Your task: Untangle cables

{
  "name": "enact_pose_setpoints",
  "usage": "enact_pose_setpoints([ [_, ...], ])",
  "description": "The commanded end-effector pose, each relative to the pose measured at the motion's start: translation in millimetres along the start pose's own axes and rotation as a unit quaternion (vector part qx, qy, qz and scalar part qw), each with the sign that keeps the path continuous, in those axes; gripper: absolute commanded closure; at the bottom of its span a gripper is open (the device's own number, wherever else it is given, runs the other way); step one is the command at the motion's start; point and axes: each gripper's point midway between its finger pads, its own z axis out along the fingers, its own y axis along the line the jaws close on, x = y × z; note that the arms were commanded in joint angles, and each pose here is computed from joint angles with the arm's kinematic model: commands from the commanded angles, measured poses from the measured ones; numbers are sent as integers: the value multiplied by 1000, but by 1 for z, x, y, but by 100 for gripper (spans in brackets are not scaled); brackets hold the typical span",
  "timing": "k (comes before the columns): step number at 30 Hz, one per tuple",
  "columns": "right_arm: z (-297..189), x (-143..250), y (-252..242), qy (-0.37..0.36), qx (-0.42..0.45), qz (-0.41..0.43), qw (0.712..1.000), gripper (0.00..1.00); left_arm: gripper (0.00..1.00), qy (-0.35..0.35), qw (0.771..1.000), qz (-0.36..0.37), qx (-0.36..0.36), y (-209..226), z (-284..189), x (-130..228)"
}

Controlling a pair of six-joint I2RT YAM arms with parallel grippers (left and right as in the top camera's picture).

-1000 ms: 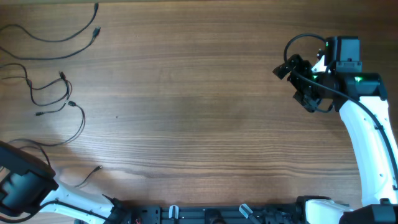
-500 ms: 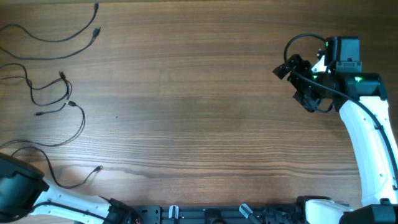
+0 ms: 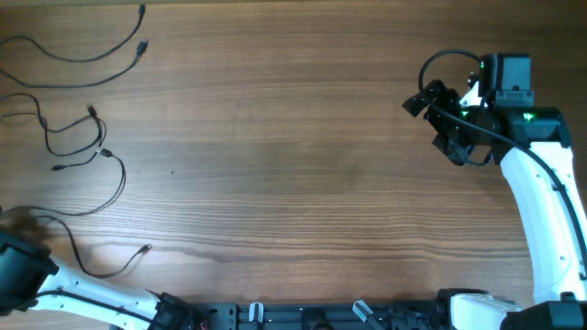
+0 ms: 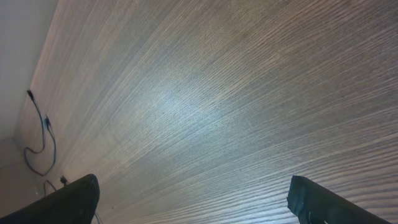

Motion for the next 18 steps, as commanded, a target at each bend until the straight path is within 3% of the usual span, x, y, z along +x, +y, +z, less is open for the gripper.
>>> enact_pose_setpoints([
  [1,-5,-3,1,-11,-1,-1,1000,0,73,-12,998,44,35,-18,7,-11],
  [2,-5,-3,1,-11,-1,-1,1000,0,92,-16,993,94,69,-33,5,-12],
  [3,-5,-3,1,-11,-1,-1,1000,0,96,-13,991,102,82,-39,4,-11],
  [6,-5,-3,1,-11,-1,-1,1000,0,96,-15,986,125,113,-54,1,-10],
  [8,-5,-3,1,-11,-1,-1,1000,0,96,14,953,245,181,-77,-7,11],
  [9,-5,-3,1,-11,-1,-1,1000,0,96,28,943,267,198,-80,-10,19],
  [12,-5,-3,1,-11,-1,-1,1000,0,96,62,937,277,201,-73,-1,38],
  [13,-5,-3,1,-11,-1,-1,1000,0,69,71,938,280,192,-68,2,42],
  [14,-5,-3,1,-11,-1,-1,1000,0,58,75,937,282,191,-66,2,44],
  [16,-5,-3,1,-11,-1,-1,1000,0,57,88,926,306,201,-66,-1,52],
  [17,-5,-3,1,-11,-1,-1,1000,0,51,102,922,311,208,-65,-6,56],
  [18,-5,-3,1,-11,-1,-1,1000,0,33,114,919,310,214,-64,-14,58],
])
